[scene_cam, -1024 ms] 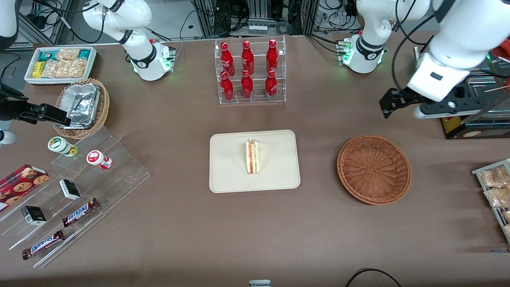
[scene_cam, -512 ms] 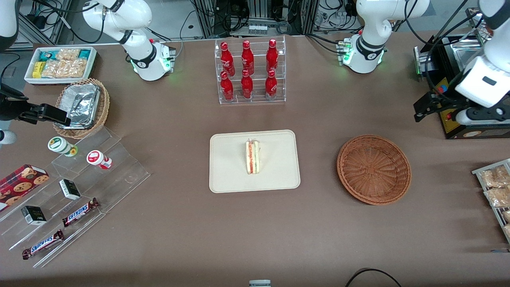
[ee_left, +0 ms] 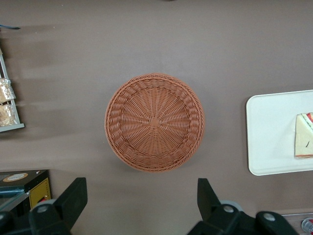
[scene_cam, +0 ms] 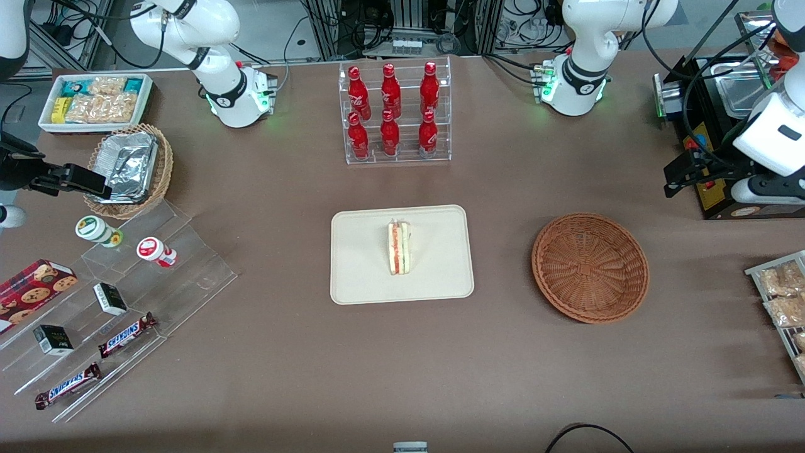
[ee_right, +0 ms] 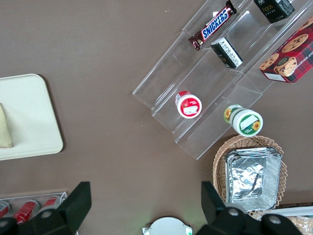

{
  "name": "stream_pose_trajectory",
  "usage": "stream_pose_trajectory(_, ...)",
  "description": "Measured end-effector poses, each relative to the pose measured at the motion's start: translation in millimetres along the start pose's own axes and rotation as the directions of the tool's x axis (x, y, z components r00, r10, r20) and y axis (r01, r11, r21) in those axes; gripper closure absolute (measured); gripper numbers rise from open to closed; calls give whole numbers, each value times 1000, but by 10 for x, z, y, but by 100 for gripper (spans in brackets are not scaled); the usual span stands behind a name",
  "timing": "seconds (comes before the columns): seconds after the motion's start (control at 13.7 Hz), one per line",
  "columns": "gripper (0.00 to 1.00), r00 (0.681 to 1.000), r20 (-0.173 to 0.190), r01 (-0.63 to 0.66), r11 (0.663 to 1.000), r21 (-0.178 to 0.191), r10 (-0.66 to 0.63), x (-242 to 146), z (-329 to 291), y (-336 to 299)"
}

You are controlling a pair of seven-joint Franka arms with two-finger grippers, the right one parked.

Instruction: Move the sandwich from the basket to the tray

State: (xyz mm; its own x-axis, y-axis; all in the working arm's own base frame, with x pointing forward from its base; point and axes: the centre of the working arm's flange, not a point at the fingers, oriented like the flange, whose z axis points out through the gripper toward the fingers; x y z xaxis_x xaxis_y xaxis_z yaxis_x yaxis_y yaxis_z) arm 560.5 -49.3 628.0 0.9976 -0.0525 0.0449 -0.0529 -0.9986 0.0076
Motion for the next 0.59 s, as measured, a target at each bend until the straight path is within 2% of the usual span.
stream_pose_trajectory(0.29, 0, 1000, 9, -1, 1000, 0, 1, 4, -1, -13)
stream_pose_trajectory(0.59, 0, 1000, 10, 1, 1000, 19, -1, -5, -47, -46)
